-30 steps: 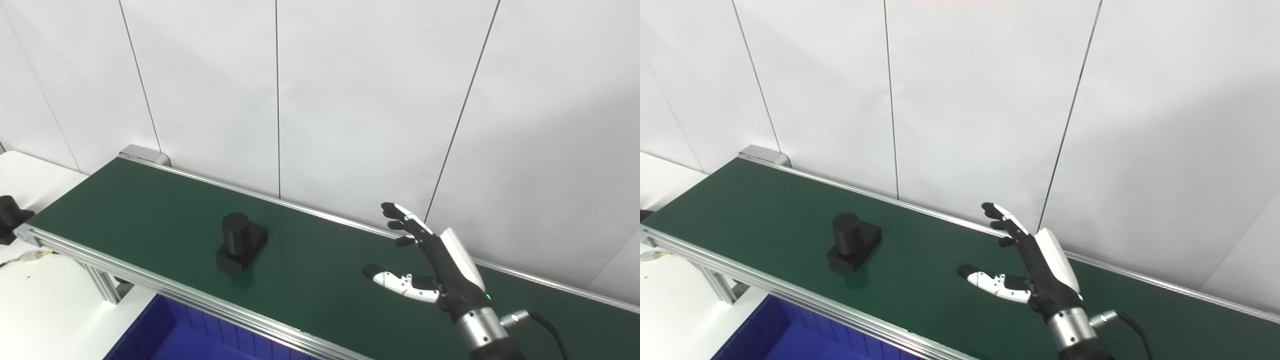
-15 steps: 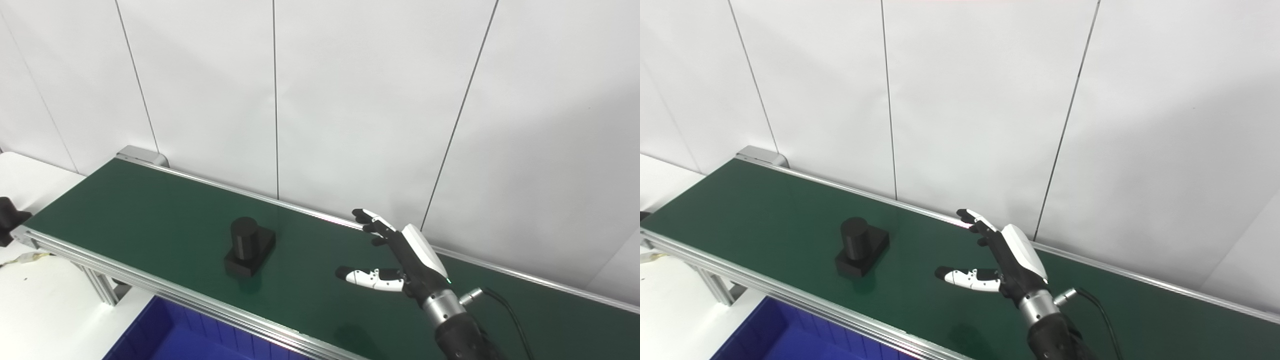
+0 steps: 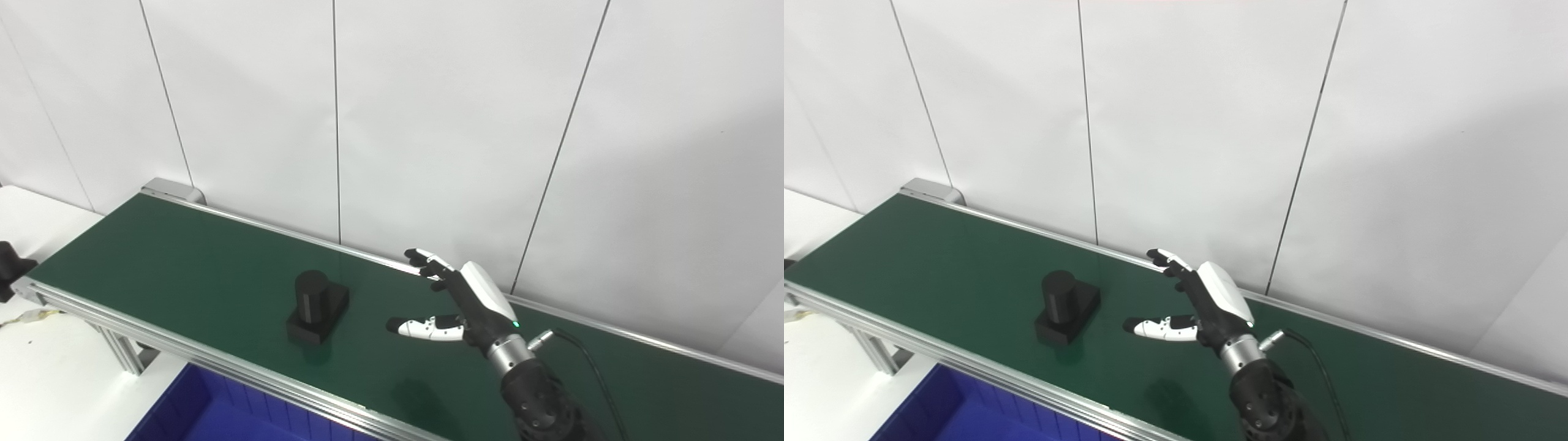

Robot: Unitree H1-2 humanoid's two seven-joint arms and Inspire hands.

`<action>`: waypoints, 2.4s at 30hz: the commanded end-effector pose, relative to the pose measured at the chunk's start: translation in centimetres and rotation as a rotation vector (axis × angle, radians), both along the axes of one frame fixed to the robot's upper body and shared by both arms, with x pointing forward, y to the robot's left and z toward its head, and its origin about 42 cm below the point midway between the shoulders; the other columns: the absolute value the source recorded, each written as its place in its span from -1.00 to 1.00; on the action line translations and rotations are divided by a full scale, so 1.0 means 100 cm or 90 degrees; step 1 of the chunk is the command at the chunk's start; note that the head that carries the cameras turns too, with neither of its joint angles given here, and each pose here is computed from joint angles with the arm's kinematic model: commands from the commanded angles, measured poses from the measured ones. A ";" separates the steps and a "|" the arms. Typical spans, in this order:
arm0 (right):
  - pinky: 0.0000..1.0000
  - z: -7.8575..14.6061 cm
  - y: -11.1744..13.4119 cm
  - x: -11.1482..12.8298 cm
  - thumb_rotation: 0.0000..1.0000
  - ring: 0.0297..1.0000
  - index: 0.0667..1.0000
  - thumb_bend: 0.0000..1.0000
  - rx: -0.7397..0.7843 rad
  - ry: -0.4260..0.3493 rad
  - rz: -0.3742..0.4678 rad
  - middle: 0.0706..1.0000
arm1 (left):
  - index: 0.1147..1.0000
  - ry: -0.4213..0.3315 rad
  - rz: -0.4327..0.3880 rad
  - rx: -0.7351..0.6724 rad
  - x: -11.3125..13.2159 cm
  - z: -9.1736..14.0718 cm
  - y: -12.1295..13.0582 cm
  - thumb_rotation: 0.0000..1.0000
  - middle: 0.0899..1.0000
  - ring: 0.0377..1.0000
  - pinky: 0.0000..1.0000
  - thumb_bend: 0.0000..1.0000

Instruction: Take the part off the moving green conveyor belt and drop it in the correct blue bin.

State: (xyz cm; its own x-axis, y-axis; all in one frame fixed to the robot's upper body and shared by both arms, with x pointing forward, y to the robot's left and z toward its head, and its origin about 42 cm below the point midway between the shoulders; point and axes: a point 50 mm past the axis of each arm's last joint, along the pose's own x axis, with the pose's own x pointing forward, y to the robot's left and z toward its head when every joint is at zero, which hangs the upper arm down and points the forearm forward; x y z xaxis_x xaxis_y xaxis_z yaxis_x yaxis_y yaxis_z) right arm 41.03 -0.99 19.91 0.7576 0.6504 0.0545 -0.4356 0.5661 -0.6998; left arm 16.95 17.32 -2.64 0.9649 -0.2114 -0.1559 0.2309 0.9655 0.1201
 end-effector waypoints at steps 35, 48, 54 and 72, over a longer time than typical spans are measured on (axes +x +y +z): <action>0.47 -0.032 0.079 0.028 -0.41 0.59 0.66 0.47 -0.046 -0.007 0.031 0.62 | 0.58 -0.122 -0.008 -0.001 0.001 0.032 -0.042 0.64 0.57 0.52 0.37 0.84; 0.50 -0.052 0.084 0.025 -0.41 0.66 0.62 0.46 -0.057 0.021 0.003 0.65 | 0.61 -0.140 -0.006 -0.017 -0.005 0.042 -0.053 0.66 0.57 0.49 0.33 0.79; 0.53 -0.051 0.088 0.025 -0.41 0.66 0.61 0.47 -0.054 0.028 -0.008 0.66 | 0.62 -0.145 -0.005 -0.020 -0.007 0.045 -0.057 0.65 0.57 0.49 0.33 0.77; 0.44 -0.048 0.098 0.023 -0.58 0.55 0.55 0.40 -0.037 0.033 -0.038 0.56 | 0.61 -0.139 0.000 -0.038 -0.012 0.048 -0.064 0.63 0.51 0.37 0.17 0.78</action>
State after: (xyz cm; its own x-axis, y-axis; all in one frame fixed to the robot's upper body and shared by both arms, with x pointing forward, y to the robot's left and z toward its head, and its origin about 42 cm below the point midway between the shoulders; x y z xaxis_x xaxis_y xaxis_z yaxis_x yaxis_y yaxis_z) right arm 43.30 5.63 11.75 0.8138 0.5676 -0.1249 -0.4710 0.5182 -0.7139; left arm 15.69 11.60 1.22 0.9776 -0.2100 0.0134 0.2063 0.9688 0.1373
